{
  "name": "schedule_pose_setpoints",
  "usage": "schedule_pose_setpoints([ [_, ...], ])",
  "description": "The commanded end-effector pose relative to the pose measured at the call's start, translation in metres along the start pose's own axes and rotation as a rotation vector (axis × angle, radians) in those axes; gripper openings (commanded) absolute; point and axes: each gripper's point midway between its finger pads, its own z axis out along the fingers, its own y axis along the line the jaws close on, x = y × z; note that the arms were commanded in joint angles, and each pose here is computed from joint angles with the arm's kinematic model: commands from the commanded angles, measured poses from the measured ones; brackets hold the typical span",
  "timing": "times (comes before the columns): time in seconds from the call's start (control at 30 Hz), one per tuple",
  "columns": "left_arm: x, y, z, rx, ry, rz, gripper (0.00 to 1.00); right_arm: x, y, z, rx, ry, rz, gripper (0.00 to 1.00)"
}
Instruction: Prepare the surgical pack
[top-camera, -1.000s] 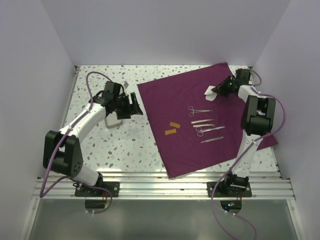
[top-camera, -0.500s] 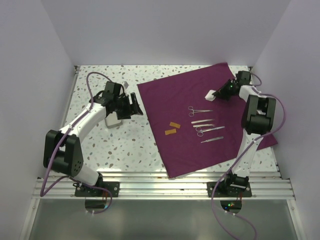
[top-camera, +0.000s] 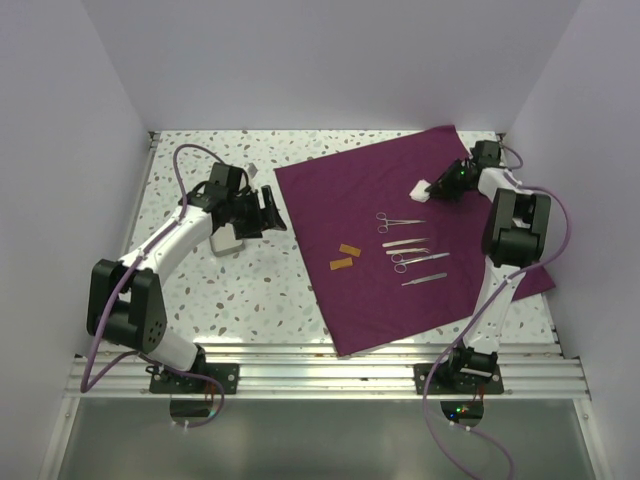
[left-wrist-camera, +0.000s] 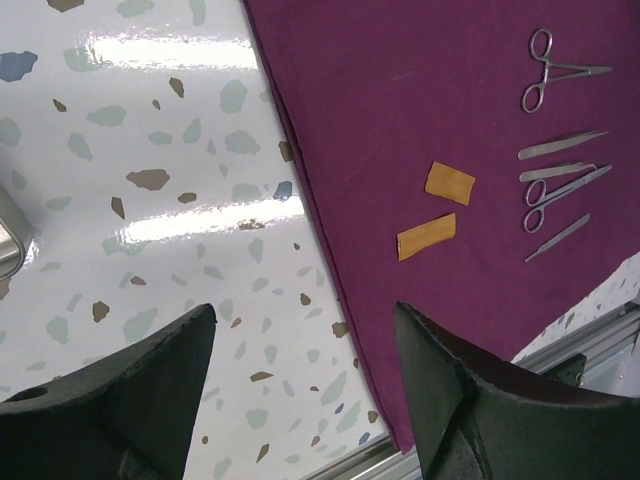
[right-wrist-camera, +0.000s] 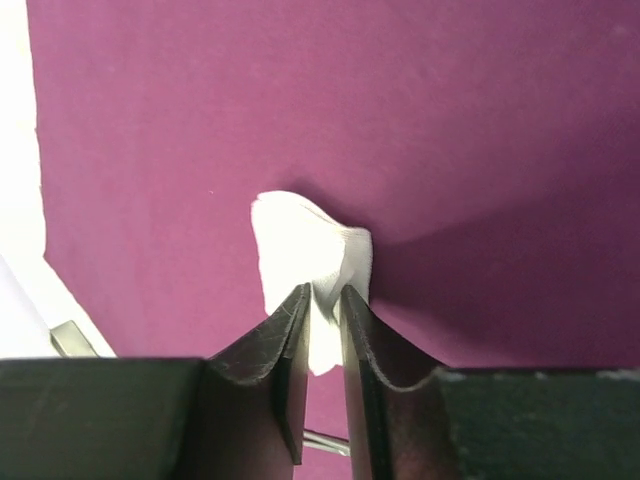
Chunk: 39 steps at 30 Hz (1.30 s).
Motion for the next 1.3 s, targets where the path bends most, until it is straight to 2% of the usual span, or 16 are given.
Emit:
schedule_pose_setpoints([
  [0.0, -0.009, -0.014, -0.001, 0.042, -0.019, 0.011, 0.75, -0.011, 0.012, -0.024, 0.019, -0.030, -0.054, 0.24],
  [0.07, -0.009, -0.014, 0.000, 0.047, -0.015, 0.008, 0.75, -0.006, 0.010, -0.026, 0.021, -0.013, -0.051, 0.27],
  [0.17, -0.009, -0.016, 0.001, 0.054, -0.012, 0.010, 0.75, 0.000, 0.011, -0.030, 0.010, -0.010, -0.049, 0.36],
  [0.5, -0.008, -0.016, -0.002, 0.052, -0.012, 0.017, 0.75, 0.013, 0.007, -0.023, -0.016, 0.008, 0.020, 0.41],
  [0.8, -0.007, -0.016, -0.004, 0.053, -0.011, 0.018, 0.75, 0.019, -0.002, -0.004, -0.033, -0.002, 0.143, 0.41],
  [1.1, -0.007, -0.015, -0.006, 0.047, -0.016, 0.023, 0.75, 0.013, -0.009, 0.002, 0.000, -0.036, 0.178, 0.39],
  [1.23, -0.007, -0.016, -0.006, 0.051, -0.016, 0.019, 0.75, 0.014, -0.015, 0.005, 0.020, -0.035, 0.198, 0.33],
  [1.27, -0.008, -0.016, -0.006, 0.051, -0.019, 0.021, 0.75, 0.013, -0.016, 0.005, 0.024, -0.039, 0.198, 0.27],
])
